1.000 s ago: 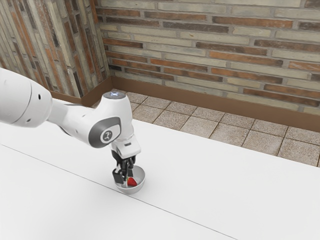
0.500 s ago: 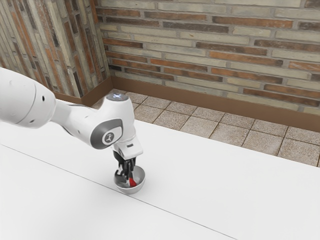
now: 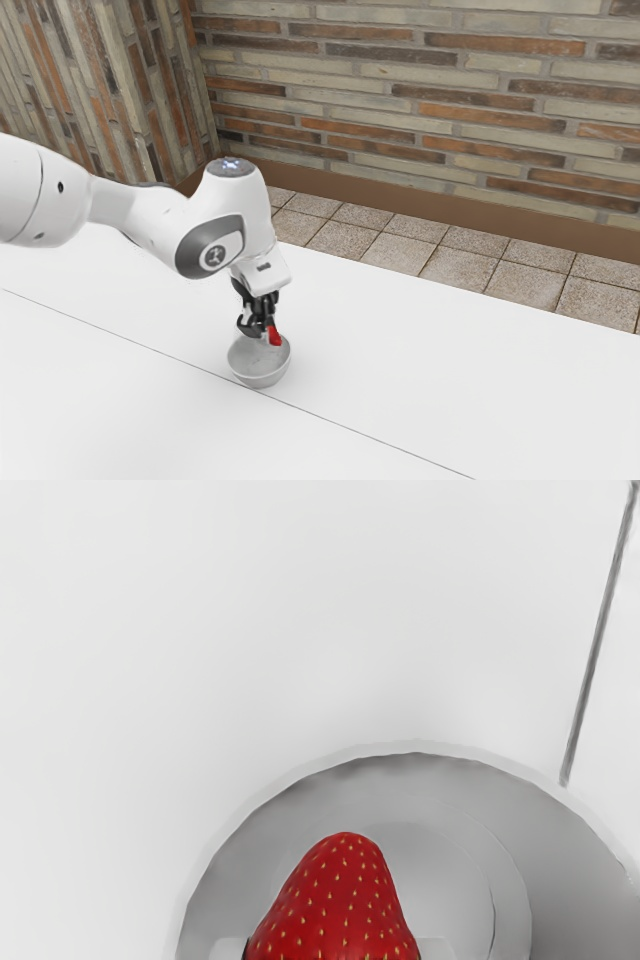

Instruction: Take strawberry from the bowl

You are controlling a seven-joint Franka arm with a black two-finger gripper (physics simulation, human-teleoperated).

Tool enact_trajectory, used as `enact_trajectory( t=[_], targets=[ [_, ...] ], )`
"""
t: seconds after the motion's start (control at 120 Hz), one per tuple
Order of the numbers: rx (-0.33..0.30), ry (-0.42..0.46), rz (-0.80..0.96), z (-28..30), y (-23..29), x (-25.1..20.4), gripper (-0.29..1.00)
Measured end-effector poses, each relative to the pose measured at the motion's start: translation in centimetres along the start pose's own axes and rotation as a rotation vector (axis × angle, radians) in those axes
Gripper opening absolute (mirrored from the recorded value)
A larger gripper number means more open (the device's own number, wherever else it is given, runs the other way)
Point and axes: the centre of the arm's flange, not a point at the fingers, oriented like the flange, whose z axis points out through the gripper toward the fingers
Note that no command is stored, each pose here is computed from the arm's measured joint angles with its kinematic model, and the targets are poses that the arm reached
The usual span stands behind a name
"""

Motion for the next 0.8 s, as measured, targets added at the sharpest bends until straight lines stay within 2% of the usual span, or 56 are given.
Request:
enact_trajectory(
  t=[0.1, 0.217, 0.3, 0.367, 0.525, 0.625, 0.675, 0.767, 0.8],
  targets=[
    [0.049, 0.028, 0.084, -3.6, 2.2, 4.9, 0.10],
    [0.013, 0.079, 0.244, -2.4, 6.1, 15.2, 0.09],
    [-0.004, 0.100, 0.281, -1.4, 7.1, 18.5, 0.08],
    [-0.007, 0.103, 0.279, -1.2, 7.3, 19.1, 0.07],
    [-0.014, 0.099, 0.271, -0.9, 7.3, 19.3, 0.38],
    [-0.008, 0.103, 0.259, -1.5, 7.2, 19.2, 0.50],
    [-0.028, 0.093, 0.247, -1.2, 8.1, 18.8, 0.54],
    [0.015, 0.068, 0.134, -7.6, 7.6, 15.5, 0.60],
    [0.058, 0.062, 0.061, -11.8, 6.4, 13.0, 0.61]
  ],
)
